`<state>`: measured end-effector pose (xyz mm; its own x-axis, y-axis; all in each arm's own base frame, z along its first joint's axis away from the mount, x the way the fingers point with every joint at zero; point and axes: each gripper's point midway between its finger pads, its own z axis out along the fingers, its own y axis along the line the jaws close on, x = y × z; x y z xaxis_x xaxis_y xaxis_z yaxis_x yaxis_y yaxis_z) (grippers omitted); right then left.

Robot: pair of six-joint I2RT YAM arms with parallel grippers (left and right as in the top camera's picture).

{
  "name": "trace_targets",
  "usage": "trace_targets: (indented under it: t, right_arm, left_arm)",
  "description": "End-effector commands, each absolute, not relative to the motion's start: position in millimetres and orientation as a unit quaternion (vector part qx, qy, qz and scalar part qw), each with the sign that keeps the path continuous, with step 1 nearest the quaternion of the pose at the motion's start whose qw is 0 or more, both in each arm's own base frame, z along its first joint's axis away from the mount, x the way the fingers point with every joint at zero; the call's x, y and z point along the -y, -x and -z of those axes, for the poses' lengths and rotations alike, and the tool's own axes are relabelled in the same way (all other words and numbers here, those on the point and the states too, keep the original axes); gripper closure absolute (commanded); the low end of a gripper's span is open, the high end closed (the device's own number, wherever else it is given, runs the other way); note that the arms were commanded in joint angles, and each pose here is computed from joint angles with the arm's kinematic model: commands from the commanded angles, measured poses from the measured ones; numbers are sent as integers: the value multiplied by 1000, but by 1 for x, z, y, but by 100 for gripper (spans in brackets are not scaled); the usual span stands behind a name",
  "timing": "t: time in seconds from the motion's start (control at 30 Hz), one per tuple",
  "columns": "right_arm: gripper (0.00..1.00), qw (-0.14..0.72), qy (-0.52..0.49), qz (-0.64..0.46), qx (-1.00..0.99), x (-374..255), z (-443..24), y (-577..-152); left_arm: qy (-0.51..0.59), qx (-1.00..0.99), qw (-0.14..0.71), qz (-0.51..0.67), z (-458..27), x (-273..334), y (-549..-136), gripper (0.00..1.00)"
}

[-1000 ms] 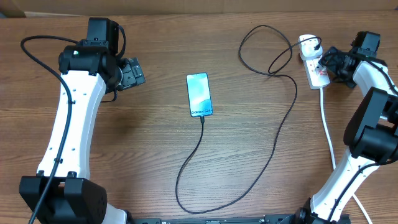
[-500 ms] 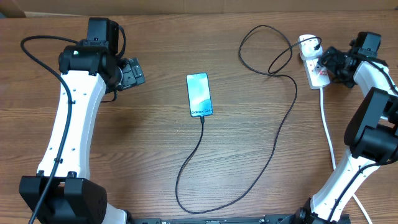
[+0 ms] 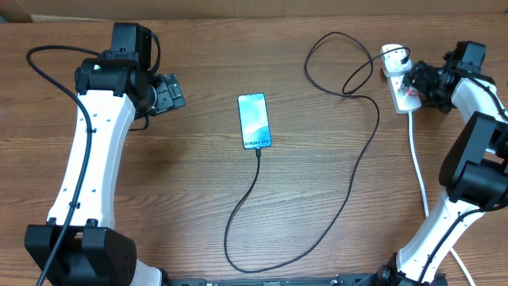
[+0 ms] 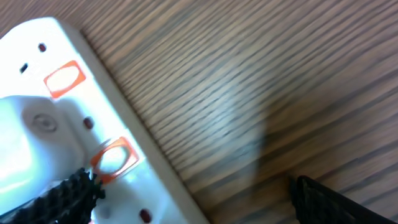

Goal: Plug charger to phone and switch on socket

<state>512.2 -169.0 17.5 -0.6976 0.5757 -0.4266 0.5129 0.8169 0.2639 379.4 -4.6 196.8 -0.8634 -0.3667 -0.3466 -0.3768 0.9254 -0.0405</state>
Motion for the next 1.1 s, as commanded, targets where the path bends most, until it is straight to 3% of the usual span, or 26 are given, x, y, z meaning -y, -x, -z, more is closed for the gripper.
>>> trace_targets:
  t: [0.0, 0.2, 0.4, 0.63, 1.07]
  right_arm:
    - [0, 287, -272, -76, -916, 156, -64, -518]
    - [0, 362, -259, -70, -893, 155, -159, -512]
    - [0, 419, -253, -63, -870, 152, -245, -481]
    - [0, 409, -257, -64, -874, 123, -305, -403]
    - [0, 414, -249, -106, -869, 47, -370, -245]
  left_arm:
    - [199, -964, 177, -24, -195, 1, -380, 1]
    - [199, -964, 177, -23, -195, 1, -380, 0]
    - [199, -964, 177, -23, -195, 1, -380, 0]
    - [199, -964, 177, -23, -195, 1, -380, 1]
    - [199, -964, 177, -23, -195, 1, -380, 1]
